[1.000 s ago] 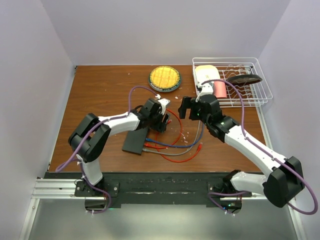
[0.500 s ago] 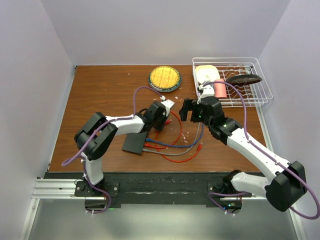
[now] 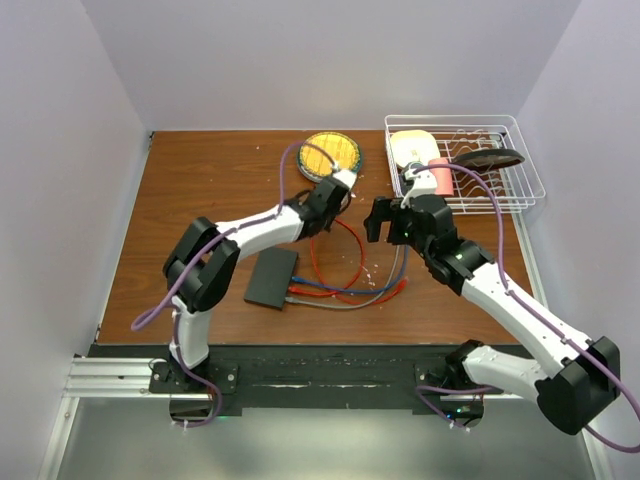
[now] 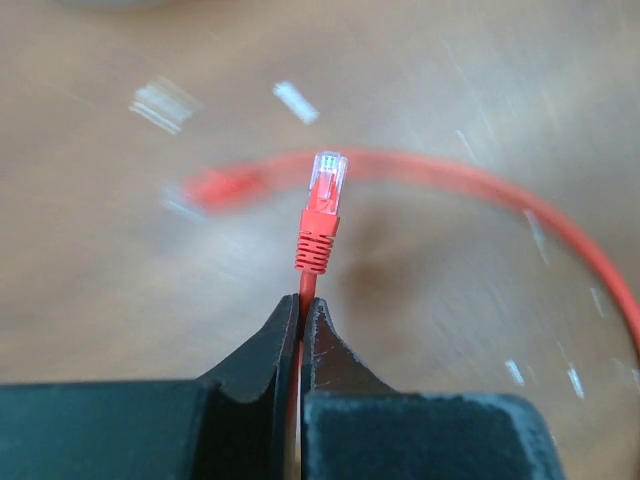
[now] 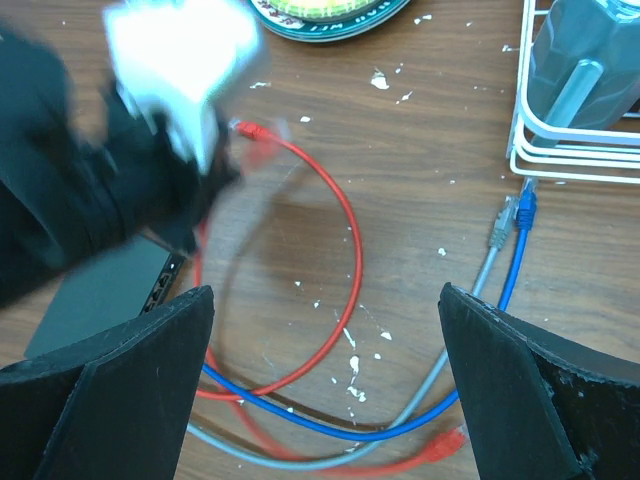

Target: Insert the plug into the switch port

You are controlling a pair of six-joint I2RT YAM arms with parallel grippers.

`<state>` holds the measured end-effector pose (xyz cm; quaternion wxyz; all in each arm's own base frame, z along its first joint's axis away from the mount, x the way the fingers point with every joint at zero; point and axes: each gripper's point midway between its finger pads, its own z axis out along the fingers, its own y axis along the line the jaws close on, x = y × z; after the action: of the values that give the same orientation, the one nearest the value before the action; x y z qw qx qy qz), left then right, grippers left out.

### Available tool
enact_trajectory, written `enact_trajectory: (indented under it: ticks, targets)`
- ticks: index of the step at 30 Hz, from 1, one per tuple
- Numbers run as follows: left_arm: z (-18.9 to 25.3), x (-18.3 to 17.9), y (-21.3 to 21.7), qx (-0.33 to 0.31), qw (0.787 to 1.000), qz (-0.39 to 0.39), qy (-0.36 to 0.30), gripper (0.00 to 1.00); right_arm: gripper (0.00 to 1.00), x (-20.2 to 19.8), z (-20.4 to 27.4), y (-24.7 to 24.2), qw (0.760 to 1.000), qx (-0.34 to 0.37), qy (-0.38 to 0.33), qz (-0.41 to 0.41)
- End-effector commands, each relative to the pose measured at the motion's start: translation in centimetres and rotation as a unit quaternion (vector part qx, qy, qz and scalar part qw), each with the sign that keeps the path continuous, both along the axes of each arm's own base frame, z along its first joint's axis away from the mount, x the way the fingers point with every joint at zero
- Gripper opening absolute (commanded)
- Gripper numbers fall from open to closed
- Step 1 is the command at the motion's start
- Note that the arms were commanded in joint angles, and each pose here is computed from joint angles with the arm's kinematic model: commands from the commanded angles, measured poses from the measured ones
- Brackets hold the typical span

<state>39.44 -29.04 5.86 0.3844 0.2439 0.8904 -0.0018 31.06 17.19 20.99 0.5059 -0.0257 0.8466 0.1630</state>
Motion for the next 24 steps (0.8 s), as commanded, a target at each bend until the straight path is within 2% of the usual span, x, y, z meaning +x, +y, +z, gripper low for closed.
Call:
enact_trajectory:
  ticks: [1, 3, 7, 8, 9, 10, 11, 13, 14, 15, 16, 17, 18, 19, 20, 21, 22, 23, 24]
  targets:
    - [11.4, 6.3, 4.3, 0.072, 0.977, 0.126, -0.153, 0.0, 0.98, 0.3, 3.1, -0.8, 0.999, -0.002, -0.037, -0.011]
    - [14.7, 7.0, 6.2, 0.099, 0.962, 0.168, -0.192, 0.0, 0.98, 0.3, 3.3, -1.0, 0.999, -0.001, -0.04, -0.016]
    - [22.5, 7.3, 8.3, 0.101, 0.93, 0.227, -0.27, 0.0, 0.98, 0.2, 3.6, -1.3, 0.999, 0.001, -0.047, -0.02]
    - [25.2, 7.1, 8.6, 0.082, 0.92, 0.241, -0.3, 0.0, 0.98, 0.2, 3.7, -1.2, 0.999, 0.002, -0.047, -0.019]
    - [27.0, 6.7, 9.3, 0.103, 0.911, 0.241, -0.318, 0.0, 0.98, 0.2, 3.8, -1.3, 0.999, 0.002, -0.049, -0.019]
    - [28.0, 6.0, 10.1, 0.117, 0.898, 0.26, -0.334, 0.0, 0.98, 0.1, 4.1, -1.3, 0.998, 0.004, -0.052, -0.021]
    - [31.5, 5.4, 10.8, 0.073, 0.877, 0.29, -0.376, 0.0, 0.99, 0.2, 4.1, -1.4, 0.998, 0.003, -0.054, -0.02]
    - [33.3, 3.7, 12.3, 0.111, 0.859, 0.307, -0.394, 0.0, 0.99, 0.2, 4.5, -1.3, 0.998, 0.003, -0.058, -0.019]
    - [36.2, 2.5, 13.2, 0.057, 0.835, 0.339, -0.431, 0.0, 0.99, 0.3, 4.7, -1.4, 0.998, 0.001, -0.061, -0.02]
    - [37.2, 1.5, 14.1, 0.101, 0.83, 0.332, -0.437, 0.0, 0.99, 0.4, 5.1, -1.4, 0.998, 0.002, -0.065, -0.022]
    - [37.1, 0.6, 14.5, 0.113, 0.825, 0.33, -0.444, 0.0, 0.99, 0.5, 5.4, -1.4, 0.997, 0.003, -0.068, -0.022]
    - [38.7, -0.4, 15.2, 0.07, 0.802, 0.355, -0.476, 0.0, 0.99, 0.6, 5.4, -1.3, 0.998, 0.002, -0.067, -0.021]
    - [39.2, -1.2, 16.1, 0.127, 0.798, 0.345, -0.478, 0.0, 0.99, 0.6, 5.8, -1.2, 0.997, 0.004, -0.07, -0.019]
    - [38.8, -1.3, 16.0, 0.147, 0.794, 0.344, -0.479, 0.0, 0.99, 0.7, 5.7, -1.2, 0.997, 0.002, -0.069, -0.018]
    - [39.3, -1.9, 16.7, 0.131, 0.78, 0.365, -0.491, 0.0, 0.98, 0.7, 5.8, -1.1, 0.997, 0.005, -0.069, -0.018]
    - [39.2, -2.3, 17.1, 0.184, 0.778, 0.36, -0.48, 0.0, 0.98, 0.7, 6.0, -1.0, 0.997, 0.008, -0.071, -0.016]
    - [38.3, -2.1, 16.9, 0.2, 0.778, 0.365, -0.471, 0.0, 0.99, 0.7, 6.1, -0.7, 0.997, 0.012, -0.073, -0.011]
    - [38.0, -2.4, 17.2, 0.188, 0.772, 0.382, -0.472, 0.0, 0.98, 0.7, 6.0, -0.6, 0.997, 0.014, -0.07, -0.008]
    - [37.6, -2.5, 17.1, 0.218, 0.774, 0.377, -0.459, 0.0, 0.98, 0.7, 6.2, -0.4, 0.997, 0.017, -0.07, -0.003]
